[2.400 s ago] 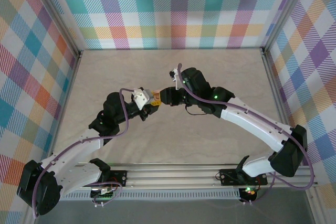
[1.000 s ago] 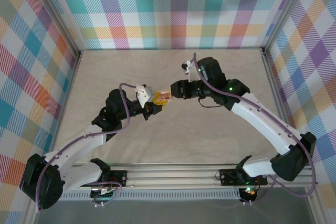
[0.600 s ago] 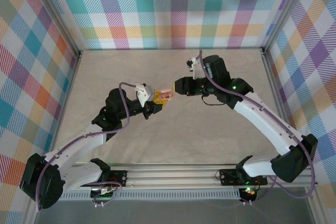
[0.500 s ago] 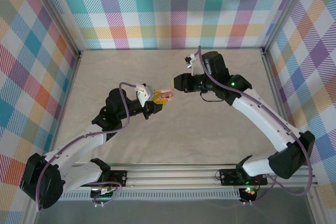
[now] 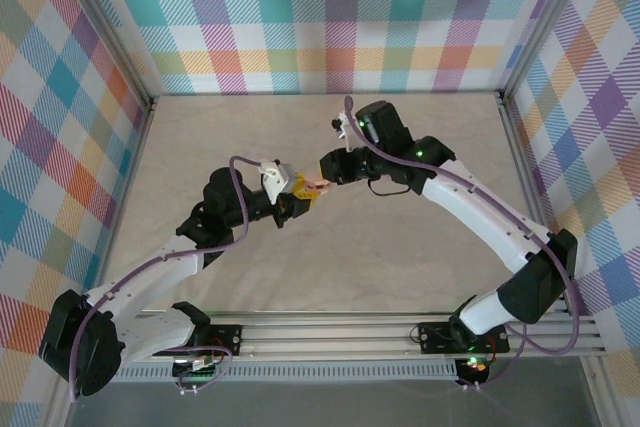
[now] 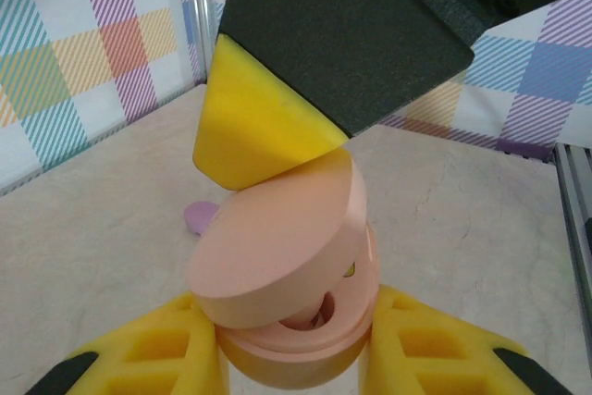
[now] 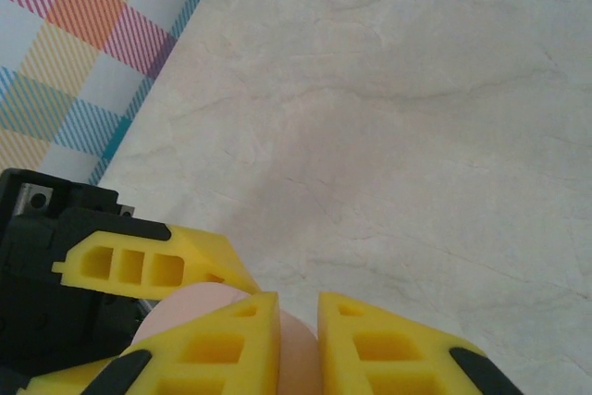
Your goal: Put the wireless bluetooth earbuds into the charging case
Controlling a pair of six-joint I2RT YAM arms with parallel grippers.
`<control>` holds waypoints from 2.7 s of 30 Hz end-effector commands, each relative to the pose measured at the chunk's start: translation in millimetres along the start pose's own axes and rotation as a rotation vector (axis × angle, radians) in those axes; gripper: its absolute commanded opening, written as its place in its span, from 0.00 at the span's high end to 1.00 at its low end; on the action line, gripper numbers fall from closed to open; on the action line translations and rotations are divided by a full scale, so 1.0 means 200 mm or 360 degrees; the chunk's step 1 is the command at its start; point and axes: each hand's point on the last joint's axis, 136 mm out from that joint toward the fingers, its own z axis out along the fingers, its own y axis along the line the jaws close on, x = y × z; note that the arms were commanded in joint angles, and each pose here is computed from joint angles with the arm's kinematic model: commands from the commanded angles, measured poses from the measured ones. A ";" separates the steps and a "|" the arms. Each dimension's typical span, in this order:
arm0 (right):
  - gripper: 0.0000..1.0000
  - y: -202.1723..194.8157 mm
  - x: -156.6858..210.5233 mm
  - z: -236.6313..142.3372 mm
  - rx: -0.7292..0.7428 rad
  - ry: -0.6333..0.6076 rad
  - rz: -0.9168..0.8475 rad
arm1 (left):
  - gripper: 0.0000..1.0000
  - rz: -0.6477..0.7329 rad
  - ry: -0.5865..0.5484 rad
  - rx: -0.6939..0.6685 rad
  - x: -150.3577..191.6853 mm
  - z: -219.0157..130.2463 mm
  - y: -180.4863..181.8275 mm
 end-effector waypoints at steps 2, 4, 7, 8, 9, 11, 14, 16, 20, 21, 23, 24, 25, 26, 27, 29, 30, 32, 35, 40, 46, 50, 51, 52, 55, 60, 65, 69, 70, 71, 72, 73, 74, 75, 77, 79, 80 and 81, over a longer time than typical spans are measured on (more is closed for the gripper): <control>0.77 -0.01 0.08 -0.08 0.0051 0.0013 -0.0053 | 0.92 0.0065 -0.0152 -0.0002 -0.18 0.00 0.00; 0.69 -0.02 0.08 -0.10 0.0068 -0.0039 -0.0047 | 0.92 0.0057 -0.0160 0.0000 -0.18 0.01 0.01; 0.55 -0.05 0.07 -0.13 0.0061 -0.0101 0.0042 | 0.92 0.0056 -0.0178 0.0008 -0.20 0.01 0.01; 0.50 -0.05 0.06 -0.14 0.0037 -0.0127 0.0094 | 0.92 0.0056 -0.0176 0.0008 -0.20 0.01 0.01; 0.45 -0.06 0.04 -0.16 -0.0025 -0.0150 0.0177 | 0.92 0.0058 -0.0174 0.0006 -0.20 0.01 0.01; 0.40 -0.06 0.01 -0.18 -0.0159 -0.0189 0.0302 | 0.92 0.0066 -0.0172 0.0000 -0.19 0.01 0.01; 0.36 -0.03 -0.02 -0.20 -0.0389 -0.0213 0.0455 | 0.92 0.0067 -0.0169 -0.0001 -0.19 0.01 0.01; 0.34 0.01 -0.02 -0.19 -0.0496 -0.0179 0.0504 | 0.92 0.0067 -0.0174 0.0012 -0.20 0.01 0.01; 0.33 0.05 -0.02 -0.17 -0.0636 -0.0139 0.0579 | 0.92 0.0073 -0.0183 0.0027 -0.22 0.02 0.00; 0.33 0.06 -0.02 -0.17 -0.0653 -0.0141 0.0594 | 0.92 0.0072 -0.0181 0.0027 -0.21 0.02 0.00; 0.33 0.07 -0.03 -0.16 -0.0691 -0.0147 0.0617 | 0.92 0.0070 -0.0181 0.0029 -0.21 0.02 0.00; 0.33 0.07 -0.03 -0.16 -0.0709 -0.0148 0.0627 | 0.92 0.0067 -0.0184 0.0031 -0.22 0.02 0.00; 0.33 0.08 -0.03 -0.16 -0.0724 -0.0139 0.0637 | 0.92 0.0064 -0.0185 0.0031 -0.22 0.02 0.00; 0.33 0.08 -0.03 -0.15 -0.0742 -0.0127 0.0656 | 0.92 0.0060 -0.0192 0.0035 -0.23 0.03 0.00; 0.33 0.08 -0.03 -0.14 -0.0755 -0.0117 0.0669 | 0.92 0.0055 -0.0196 0.0041 -0.23 0.03 0.00; 0.32 0.08 -0.02 -0.13 -0.0781 -0.0095 0.0696 | 0.92 0.0046 -0.0211 0.0046 -0.25 0.03 0.00; 0.32 0.09 -0.02 -0.12 -0.0790 -0.0083 0.0703 | 0.92 0.0040 -0.0216 0.0047 -0.25 0.04 0.01; 0.32 0.08 0.00 -0.11 -0.0781 -0.0055 0.0714 | 0.92 0.0024 -0.0221 0.0044 -0.26 0.04 0.01; 0.31 0.07 0.02 -0.10 -0.0765 -0.0028 0.0715 | 0.92 0.0003 -0.0227 0.0040 -0.27 0.05 0.02; 0.32 0.10 0.02 -0.11 -0.0829 0.0001 0.0729 | 0.92 -0.0029 -0.0223 0.0051 -0.27 0.07 0.03; 0.42 0.12 -0.01 -0.11 -0.0896 0.0006 0.0747 | 0.91 -0.0051 -0.0202 0.0072 -0.25 0.09 0.03; 0.49 0.12 -0.02 -0.12 -0.0925 -0.0003 0.0767 | 0.90 -0.0053 -0.0187 0.0085 -0.23 0.09 0.02; 0.49 0.12 -0.03 -0.12 -0.0933 -0.0008 0.0773 | 0.90 -0.0055 -0.0181 0.0087 -0.23 0.09 0.02; 0.48 0.12 -0.03 -0.12 -0.0940 -0.0009 0.0782 | 0.89 -0.0054 -0.0172 0.0084 -0.22 0.09 0.02; 0.41 0.12 -0.05 -0.13 -0.0961 -0.0028 0.0800 | 0.89 -0.0043 -0.0141 0.0087 -0.19 0.09 0.01; 0.47 0.11 -0.06 -0.13 -0.0959 -0.0042 0.0814 | 0.85 -0.0027 -0.0138 0.0102 -0.19 0.08 0.00; 0.57 0.10 -0.06 -0.11 -0.0963 -0.0037 0.0839 | 0.82 -0.0006 -0.0129 0.0131 -0.19 0.08 -0.02; 0.62 0.10 -0.06 -0.10 -0.0971 -0.0042 0.0832 | 0.76 0.0003 -0.0127 0.0176 -0.19 0.07 -0.04; 0.63 0.10 -0.06 -0.10 -0.0972 -0.0042 0.0831 | 0.73 0.0005 -0.0133 0.0186 -0.20 0.07 -0.05; 0.63 0.10 -0.06 -0.11 -0.0976 -0.0046 0.0827 | 0.70 0.0010 -0.0137 0.0195 -0.20 0.07 -0.05; 0.64 0.10 -0.06 -0.11 -0.0975 -0.0047 0.0829 | 0.67 0.0012 -0.0139 0.0201 -0.21 0.06 -0.06; 0.65 0.10 -0.06 -0.10 -0.0976 -0.0045 0.0829 | 0.65 0.0013 -0.0141 0.0208 -0.21 0.06 -0.06; 0.66 0.10 -0.05 -0.10 -0.0978 -0.0047 0.0826 | 0.63 0.0013 -0.0139 0.0216 -0.21 0.06 -0.07; 0.67 0.09 -0.05 -0.10 -0.0978 -0.0050 0.0826 | 0.62 0.0016 -0.0140 0.0221 -0.22 0.06 -0.07; 0.69 0.09 -0.05 -0.11 -0.0980 -0.0060 0.0823 | 0.59 0.0016 -0.0131 0.0236 -0.21 0.06 -0.08; 0.70 0.09 -0.05 -0.11 -0.0978 -0.0068 0.0818 | 0.56 0.0016 -0.0119 0.0258 -0.21 0.06 -0.09; 0.71 0.09 -0.05 -0.11 -0.0977 -0.0068 0.0816 | 0.54 0.0016 -0.0114 0.0265 -0.21 0.06 -0.09; 0.71 0.09 -0.05 -0.11 -0.0978 -0.0073 0.0808 | 0.52 0.0016 -0.0109 0.0277 -0.20 0.06 -0.10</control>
